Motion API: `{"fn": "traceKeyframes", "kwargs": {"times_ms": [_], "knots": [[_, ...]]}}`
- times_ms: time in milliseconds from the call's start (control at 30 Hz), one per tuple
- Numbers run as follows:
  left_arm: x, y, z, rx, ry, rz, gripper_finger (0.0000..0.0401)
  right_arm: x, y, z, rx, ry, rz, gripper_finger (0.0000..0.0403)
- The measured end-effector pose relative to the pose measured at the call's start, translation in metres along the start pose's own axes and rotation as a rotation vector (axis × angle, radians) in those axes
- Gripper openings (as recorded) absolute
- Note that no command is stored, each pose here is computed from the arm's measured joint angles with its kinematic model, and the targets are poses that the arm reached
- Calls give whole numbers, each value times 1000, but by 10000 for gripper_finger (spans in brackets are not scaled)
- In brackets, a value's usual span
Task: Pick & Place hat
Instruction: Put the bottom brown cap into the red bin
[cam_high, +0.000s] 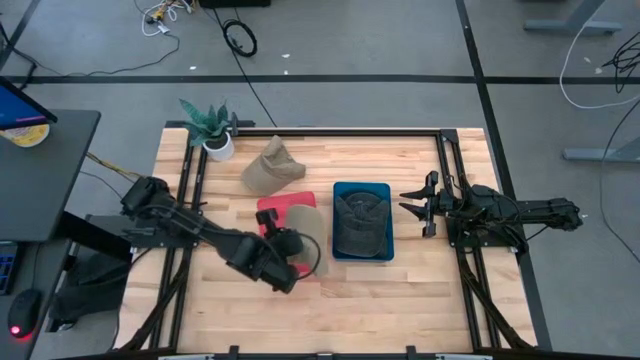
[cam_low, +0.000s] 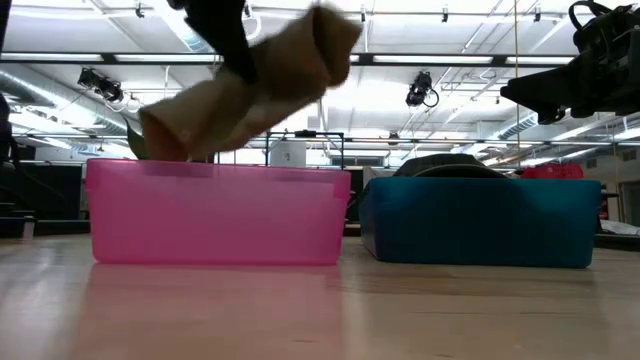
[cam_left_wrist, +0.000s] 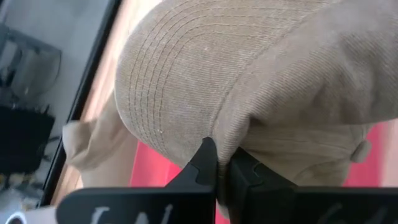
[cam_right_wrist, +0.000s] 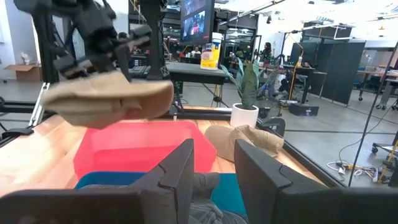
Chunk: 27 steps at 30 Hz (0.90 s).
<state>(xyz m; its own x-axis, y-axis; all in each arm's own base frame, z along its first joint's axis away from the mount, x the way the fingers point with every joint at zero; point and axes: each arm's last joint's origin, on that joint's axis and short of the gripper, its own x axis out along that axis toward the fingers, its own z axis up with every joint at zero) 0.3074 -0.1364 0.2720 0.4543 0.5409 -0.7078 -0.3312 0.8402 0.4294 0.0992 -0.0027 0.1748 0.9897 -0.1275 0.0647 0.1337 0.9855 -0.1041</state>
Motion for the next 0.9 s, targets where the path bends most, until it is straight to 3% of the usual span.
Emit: {"fn": "traceKeyframes", "kwargs": {"times_ms": [433,600,900], "knots": [[53,1,-4,-29,291,-25,6,0,0,0,0,0,0,118],[62,-4,-10,3,365,4,8,0,0,0,0,0,0,118],[71,-13,-16,33,450,-41,21,0,0,0,0,0,0,118]]}}
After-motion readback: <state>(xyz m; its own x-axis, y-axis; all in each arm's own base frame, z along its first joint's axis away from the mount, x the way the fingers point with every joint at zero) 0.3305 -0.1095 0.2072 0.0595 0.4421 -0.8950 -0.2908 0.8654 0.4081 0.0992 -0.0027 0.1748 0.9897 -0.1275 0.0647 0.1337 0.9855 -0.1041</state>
